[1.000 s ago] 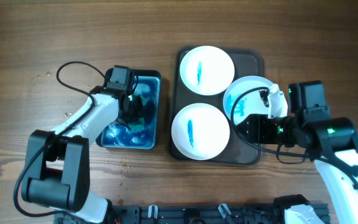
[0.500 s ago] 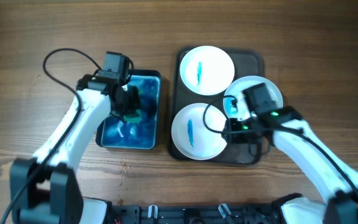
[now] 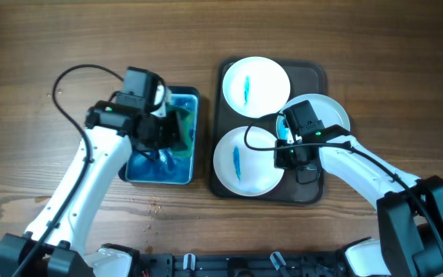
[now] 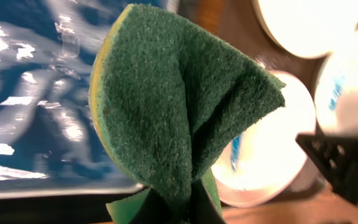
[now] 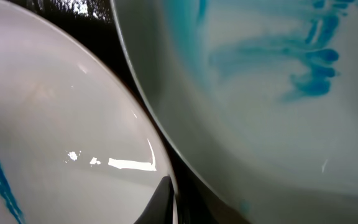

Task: Clean dirty plates on tray and stack at the side
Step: 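Grip the lower-left plate rim with the right gripper and lift it, then scrub the held plate with the sponge in the left gripper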

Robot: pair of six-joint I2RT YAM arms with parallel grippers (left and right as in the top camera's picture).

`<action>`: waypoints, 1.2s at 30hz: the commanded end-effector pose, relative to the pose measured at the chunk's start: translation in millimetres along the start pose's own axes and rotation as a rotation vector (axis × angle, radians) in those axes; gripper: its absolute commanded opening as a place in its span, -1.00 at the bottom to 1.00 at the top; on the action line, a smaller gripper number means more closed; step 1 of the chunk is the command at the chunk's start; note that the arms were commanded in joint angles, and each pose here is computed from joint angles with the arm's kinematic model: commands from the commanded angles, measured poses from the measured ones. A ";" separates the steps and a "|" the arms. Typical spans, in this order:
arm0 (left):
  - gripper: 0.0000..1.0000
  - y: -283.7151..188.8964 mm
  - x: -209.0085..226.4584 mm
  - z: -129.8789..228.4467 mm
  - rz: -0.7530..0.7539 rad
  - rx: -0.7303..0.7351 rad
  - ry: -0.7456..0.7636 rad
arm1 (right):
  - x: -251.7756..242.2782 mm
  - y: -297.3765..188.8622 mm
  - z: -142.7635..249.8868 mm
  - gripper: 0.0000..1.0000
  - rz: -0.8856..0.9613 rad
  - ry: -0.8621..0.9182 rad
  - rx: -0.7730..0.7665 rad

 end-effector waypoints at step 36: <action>-0.92 148.9 3.4 30.3 -0.437 -0.016 0.111 | -18.4 7.4 8.0 -0.91 0.100 0.161 0.021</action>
Point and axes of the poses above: each gripper's point midway between its finger pads, its own y axis out along the fingers, its own x axis along the line the jaws close on, z = x × y, the point moved 1 cm from there along -y, back along the fingers, and after that the axes turned 8 degrees about -y, right-handed, at the moved point
